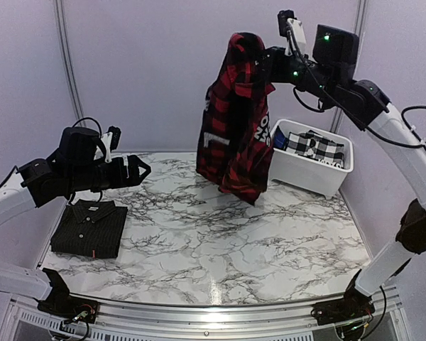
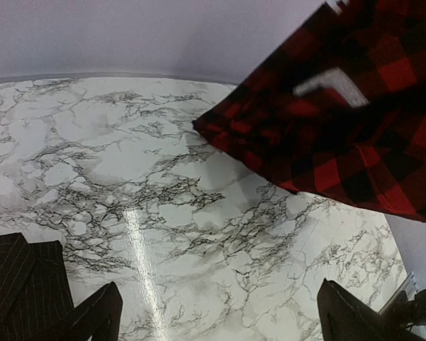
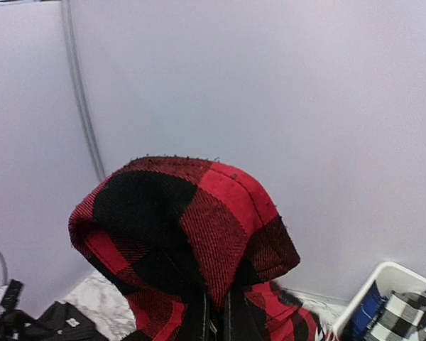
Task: Fold and stack the long sleeve shirts
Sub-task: Place the crumpled shirt at the center of the board.
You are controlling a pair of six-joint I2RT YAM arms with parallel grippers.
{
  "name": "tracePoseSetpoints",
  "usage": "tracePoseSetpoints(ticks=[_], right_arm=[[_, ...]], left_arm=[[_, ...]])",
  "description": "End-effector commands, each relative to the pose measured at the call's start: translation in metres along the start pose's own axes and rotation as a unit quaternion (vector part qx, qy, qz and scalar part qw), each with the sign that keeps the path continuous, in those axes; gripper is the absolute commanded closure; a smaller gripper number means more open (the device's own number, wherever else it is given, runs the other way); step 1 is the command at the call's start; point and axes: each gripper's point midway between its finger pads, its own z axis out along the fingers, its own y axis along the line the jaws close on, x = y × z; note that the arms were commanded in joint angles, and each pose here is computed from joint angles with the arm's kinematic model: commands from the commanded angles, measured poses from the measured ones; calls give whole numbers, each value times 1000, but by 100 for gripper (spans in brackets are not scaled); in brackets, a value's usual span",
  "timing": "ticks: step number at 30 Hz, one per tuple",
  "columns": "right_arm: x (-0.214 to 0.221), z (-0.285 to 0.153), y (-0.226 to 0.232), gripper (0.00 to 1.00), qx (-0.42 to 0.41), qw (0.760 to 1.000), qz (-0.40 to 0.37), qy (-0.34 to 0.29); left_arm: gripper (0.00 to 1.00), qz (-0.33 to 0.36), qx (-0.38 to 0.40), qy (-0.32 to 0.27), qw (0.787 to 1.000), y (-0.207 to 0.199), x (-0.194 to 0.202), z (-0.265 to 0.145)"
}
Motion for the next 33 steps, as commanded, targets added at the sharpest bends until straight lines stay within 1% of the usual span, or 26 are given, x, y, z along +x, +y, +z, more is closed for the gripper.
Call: tracePoseSetpoints(ticks=[1, 3, 5, 8, 10, 11, 13, 17, 19, 21, 24, 26, 29, 33], right_arm=[[-67, -49, 54, 100, -135, 986, 55, -83], [-77, -59, 72, 100, -190, 975, 80, -87], [-79, -62, 81, 100, -219, 967, 96, -83], [-74, -57, 87, 100, -231, 965, 106, -70], [-64, -46, 81, 100, -220, 968, 104, -60], [-52, -35, 75, 100, -211, 971, 108, -44], [-11, -8, 59, 100, -205, 971, 122, 7], [90, 42, 23, 99, -205, 957, 172, 110], [143, 62, 9, 86, -187, 951, 181, 164], [189, 77, 1, 72, -167, 947, 174, 209], [243, 90, -17, 54, -118, 946, 154, 260], [264, 91, -33, 44, -75, 948, 134, 278], [269, 78, -49, 32, -31, 953, 112, 279], [277, 42, -69, 30, 24, 955, 93, 280]], left_arm=[[1, 7, -5, -22, 1000, -1, -16, -6], [1, 9, -5, -22, 1000, -2, -17, -6], [1, 9, -5, -24, 1000, -2, -19, -5], [1, 8, -6, -24, 1000, -2, -19, -4], [1, 8, -6, -20, 1000, -2, -17, -2], [1, 7, -5, -18, 1000, -2, -16, -2], [1, 6, -3, -12, 1000, -2, -12, 0], [1, 4, 5, 5, 1000, -3, -2, 5], [1, 5, 12, 18, 1000, -4, 5, 9], [1, 6, 21, 35, 999, -5, 15, 13], [1, 5, 45, 62, 997, -11, 31, 17], [1, 5, 65, 80, 995, -18, 42, 20], [1, 10, 93, 105, 990, -34, 62, 23], [1, 16, 120, 135, 983, -59, 91, 33]])
